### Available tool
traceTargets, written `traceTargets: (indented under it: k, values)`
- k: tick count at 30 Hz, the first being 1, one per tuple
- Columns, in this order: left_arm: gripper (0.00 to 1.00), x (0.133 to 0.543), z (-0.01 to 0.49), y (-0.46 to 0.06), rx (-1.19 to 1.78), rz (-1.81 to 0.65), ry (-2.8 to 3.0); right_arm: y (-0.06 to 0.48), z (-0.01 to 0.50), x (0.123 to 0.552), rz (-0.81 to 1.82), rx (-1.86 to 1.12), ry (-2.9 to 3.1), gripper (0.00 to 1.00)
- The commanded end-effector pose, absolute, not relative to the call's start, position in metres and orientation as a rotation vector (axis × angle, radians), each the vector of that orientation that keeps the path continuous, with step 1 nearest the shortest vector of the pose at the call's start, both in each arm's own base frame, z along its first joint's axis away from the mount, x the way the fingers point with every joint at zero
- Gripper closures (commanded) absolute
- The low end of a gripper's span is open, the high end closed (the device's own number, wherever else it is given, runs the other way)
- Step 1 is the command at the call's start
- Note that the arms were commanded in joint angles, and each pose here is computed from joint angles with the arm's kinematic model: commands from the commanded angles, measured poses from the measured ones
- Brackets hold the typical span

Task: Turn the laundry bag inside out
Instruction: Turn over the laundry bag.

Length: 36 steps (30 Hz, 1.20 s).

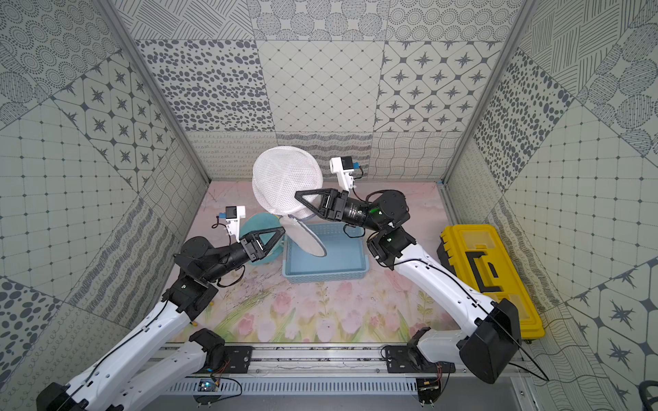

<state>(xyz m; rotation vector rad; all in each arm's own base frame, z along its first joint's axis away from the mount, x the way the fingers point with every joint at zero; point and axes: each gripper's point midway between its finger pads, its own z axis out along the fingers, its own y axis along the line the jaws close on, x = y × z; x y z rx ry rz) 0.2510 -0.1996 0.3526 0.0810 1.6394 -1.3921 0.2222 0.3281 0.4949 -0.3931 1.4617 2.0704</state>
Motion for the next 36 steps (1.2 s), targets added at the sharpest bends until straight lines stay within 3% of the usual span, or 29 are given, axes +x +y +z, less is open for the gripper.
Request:
traceTargets:
  k: [1,13,25,31,36]
  values:
    - [0.01,0.235,0.405,-0.196,0.243,-1.343,1.426,0.328,0.513,0.213,2.104,-0.451,1.367,1.0]
    - [0.0,0.236,0.384,-0.193,0.451,-1.022,1.522,0.329,0.513,0.204,2.129,-0.496,1.357,1.0]
    - [0.01,0.25,0.391,-0.199,0.481,-1.059,1.483,0.329,0.514,0.193,2.179,-0.548,1.324,1.0]
    - [0.01,0.237,0.415,-0.203,0.541,-1.134,1.407,0.332,0.509,0.193,2.206,-0.545,1.32,1.0]
    - [0.1,0.224,0.426,-0.209,0.592,-1.217,1.371,0.334,0.503,0.197,2.215,-0.52,1.328,1.0]
